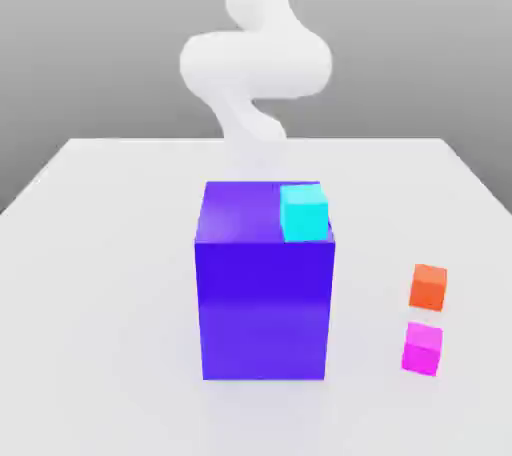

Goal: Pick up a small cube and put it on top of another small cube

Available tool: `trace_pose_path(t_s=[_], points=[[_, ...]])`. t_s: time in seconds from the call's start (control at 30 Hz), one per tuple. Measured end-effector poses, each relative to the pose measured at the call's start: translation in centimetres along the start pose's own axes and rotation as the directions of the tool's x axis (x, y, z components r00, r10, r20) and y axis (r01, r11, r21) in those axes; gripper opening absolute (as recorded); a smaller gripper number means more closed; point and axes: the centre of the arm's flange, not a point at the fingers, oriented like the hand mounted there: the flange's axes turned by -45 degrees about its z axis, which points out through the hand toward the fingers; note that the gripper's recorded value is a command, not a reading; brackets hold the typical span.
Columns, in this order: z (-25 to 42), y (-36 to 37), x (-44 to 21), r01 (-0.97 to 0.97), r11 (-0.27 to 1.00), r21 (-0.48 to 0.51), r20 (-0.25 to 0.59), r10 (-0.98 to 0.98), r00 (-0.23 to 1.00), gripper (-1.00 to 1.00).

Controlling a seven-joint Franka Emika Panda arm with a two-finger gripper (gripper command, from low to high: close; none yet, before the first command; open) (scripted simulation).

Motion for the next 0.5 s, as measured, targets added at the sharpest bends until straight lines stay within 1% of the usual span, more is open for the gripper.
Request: trace_pose_path(t_s=[0.1, 0.23, 0.37, 0.5], points=[[6.8, -2.6, -1.2, 0.112, 0.990, 0.089, 0.086, -0.120, 0.989, 0.00], [14.8, -6.9, -4.3, 0.249, 0.948, 0.201, 0.176, -0.284, 0.942, 0.00], [21.5, -11.4, -9.0, 0.372, 0.876, 0.308, 0.241, -0.450, 0.860, 0.00], [27.0, -15.7, -15.1, 0.481, 0.777, 0.406, 0.283, -0.607, 0.743, 0.00]])
